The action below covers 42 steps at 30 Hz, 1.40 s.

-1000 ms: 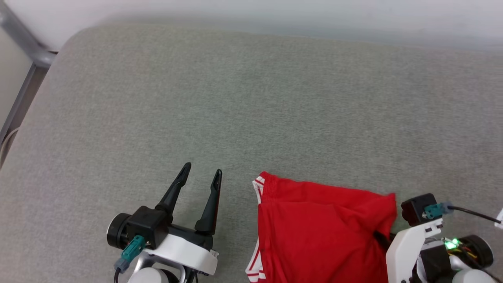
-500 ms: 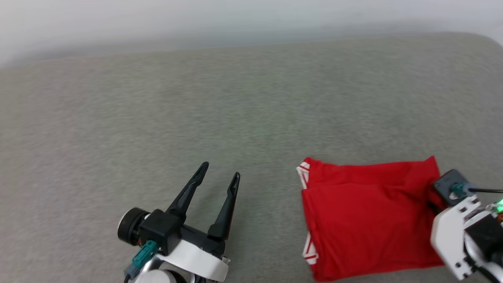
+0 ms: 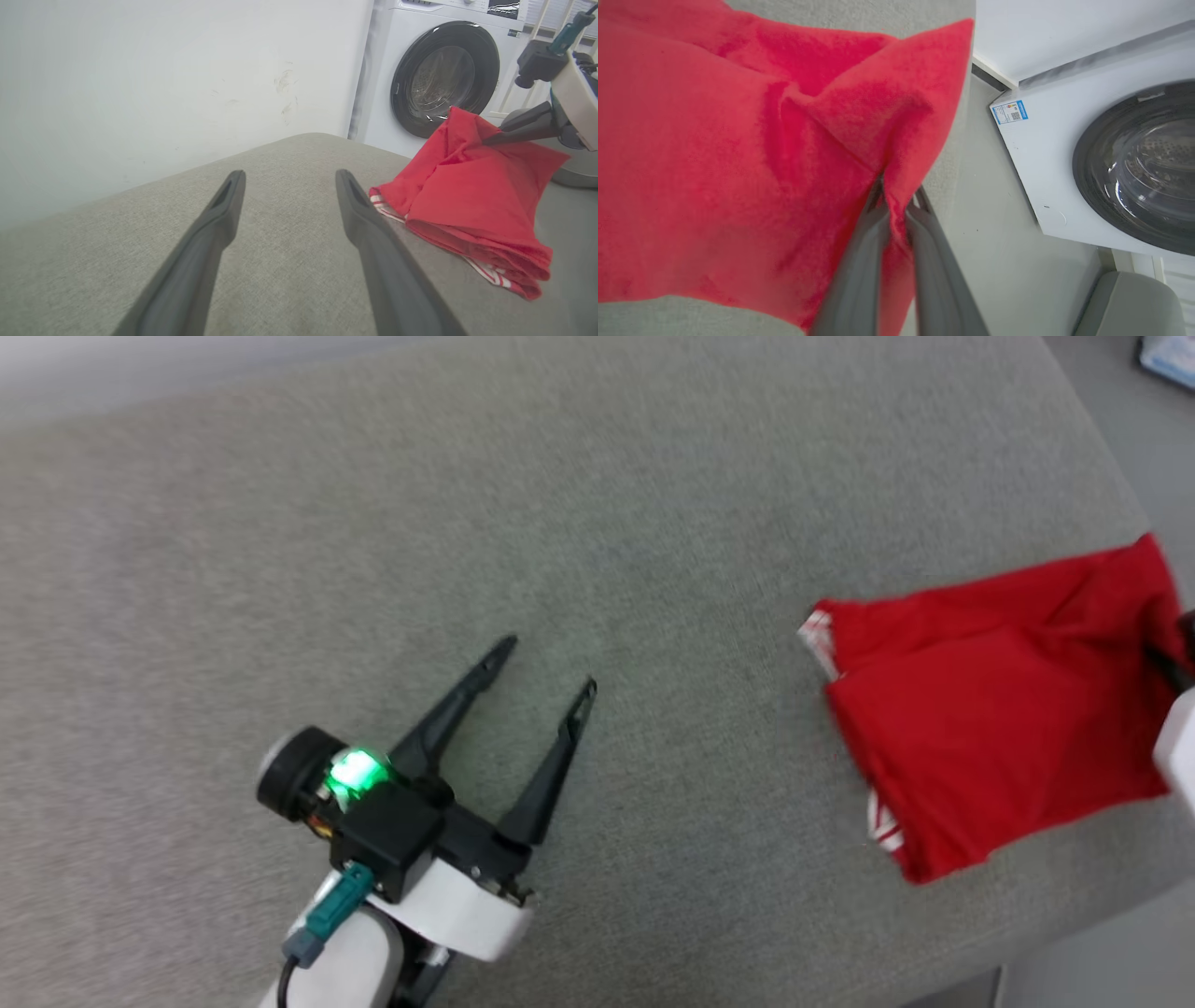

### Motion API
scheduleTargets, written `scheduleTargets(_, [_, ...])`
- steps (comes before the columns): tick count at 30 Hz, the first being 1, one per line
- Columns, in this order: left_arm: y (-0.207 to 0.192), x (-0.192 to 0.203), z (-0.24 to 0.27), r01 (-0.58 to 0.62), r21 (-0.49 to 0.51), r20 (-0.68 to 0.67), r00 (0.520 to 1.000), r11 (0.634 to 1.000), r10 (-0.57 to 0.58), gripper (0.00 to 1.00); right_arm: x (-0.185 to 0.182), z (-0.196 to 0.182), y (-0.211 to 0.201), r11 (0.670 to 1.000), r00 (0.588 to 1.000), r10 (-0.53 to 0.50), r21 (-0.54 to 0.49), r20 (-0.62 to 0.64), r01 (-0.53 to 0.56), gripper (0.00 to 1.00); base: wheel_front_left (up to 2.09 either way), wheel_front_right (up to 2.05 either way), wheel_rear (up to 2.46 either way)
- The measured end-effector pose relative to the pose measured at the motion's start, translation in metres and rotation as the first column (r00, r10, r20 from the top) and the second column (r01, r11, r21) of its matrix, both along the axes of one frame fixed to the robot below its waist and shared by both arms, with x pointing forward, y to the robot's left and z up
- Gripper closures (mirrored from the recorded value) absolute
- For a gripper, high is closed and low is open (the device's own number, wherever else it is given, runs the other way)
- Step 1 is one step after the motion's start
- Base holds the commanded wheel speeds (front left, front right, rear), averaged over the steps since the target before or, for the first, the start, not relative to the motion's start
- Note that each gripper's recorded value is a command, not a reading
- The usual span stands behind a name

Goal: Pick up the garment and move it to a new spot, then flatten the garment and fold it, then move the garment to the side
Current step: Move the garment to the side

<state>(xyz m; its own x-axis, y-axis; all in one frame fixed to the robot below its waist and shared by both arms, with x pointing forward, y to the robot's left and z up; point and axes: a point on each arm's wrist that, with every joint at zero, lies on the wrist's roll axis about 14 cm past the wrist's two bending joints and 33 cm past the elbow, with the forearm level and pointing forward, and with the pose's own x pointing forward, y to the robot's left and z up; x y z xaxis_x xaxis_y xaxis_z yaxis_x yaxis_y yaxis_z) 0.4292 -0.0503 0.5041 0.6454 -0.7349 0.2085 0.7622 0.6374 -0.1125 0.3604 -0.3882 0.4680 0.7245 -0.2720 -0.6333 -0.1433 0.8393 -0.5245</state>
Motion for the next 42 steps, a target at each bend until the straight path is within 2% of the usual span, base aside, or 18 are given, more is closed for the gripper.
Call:
scheduleTargets(6, [-0.009, 0.023, -0.015, 0.049, -0.021, 0.013, 0.999, 0.999, -0.048, 0.0, 0.007, -0.013, -0.051, 0.991, 0.992, -0.125, -0.049, 0.008, 0.126, 1.0, 0.0, 0.0, 0.0])
scheduleTargets(13, [-0.004, 0.046, -0.026, 0.048, -0.03, 0.018, 0.999, 0.998, -0.048, 0.0, 0.013, -0.031, -0.098, 0.964, 0.97, -0.244, -0.115, -0.001, 0.242, 1.0, 0.0, 0.0, 0.0])
scheduleTargets(18, [0.007, 0.057, -0.034, 0.02, -0.029, 0.002, 1.0, 0.999, -0.02, 0.0, 0.022, -0.049, -0.114, 0.949, 0.958, -0.288, -0.133, 0.001, 0.285, 1.0, 0.0, 0.0, 0.0])
scheduleTargets(26, [0.017, 0.06, -0.051, -0.005, 0.01, -0.025, 1.0, 1.0, 0.006, 0.0, 0.032, -0.075, -0.112, 0.947, 0.953, -0.302, -0.12, -0.01, 0.299, 1.0, 0.0, 0.0, 0.0])
scheduleTargets(27, [0.018, 0.059, -0.051, -0.008, 0.01, -0.027, 1.0, 1.0, 0.008, 0.0, 0.033, -0.074, -0.113, 0.947, 0.954, -0.3, -0.122, -0.002, 0.298, 0.34, 0.0, 0.0, 0.0])
scheduleTargets(28, [0.018, 0.058, -0.05, -0.012, 0.005, -0.03, 0.999, 1.0, 0.012, 0.0, 0.033, -0.073, -0.113, 0.946, 0.953, -0.301, -0.122, 0.003, 0.3, 0.0, 0.0, 0.0, 0.0])
scheduleTargets(35, [0.025, 0.054, -0.036, -0.065, -0.018, -0.026, 0.998, 0.998, 0.065, 0.0, 0.046, -0.04, -0.113, 0.953, 0.96, -0.263, -0.129, 0.092, 0.274, 0.0, 0.0, 0.0, 0.0])
scheduleTargets(39, [0.036, 0.049, -0.028, -0.123, -0.012, -0.036, 0.992, 0.992, 0.122, 0.0, 0.067, -0.004, -0.098, 0.97, 0.958, -0.199, -0.097, 0.206, 0.222, 0.0, 0.0, 0.0, 0.0])
scheduleTargets(42, [0.05, 0.044, -0.023, -0.179, 0.009, -0.046, 0.983, 0.984, 0.179, 0.0, 0.081, 0.023, -0.075, 0.985, 0.941, -0.146, -0.04, 0.306, 0.166, 0.0, 0.0, 0.0, 0.0])
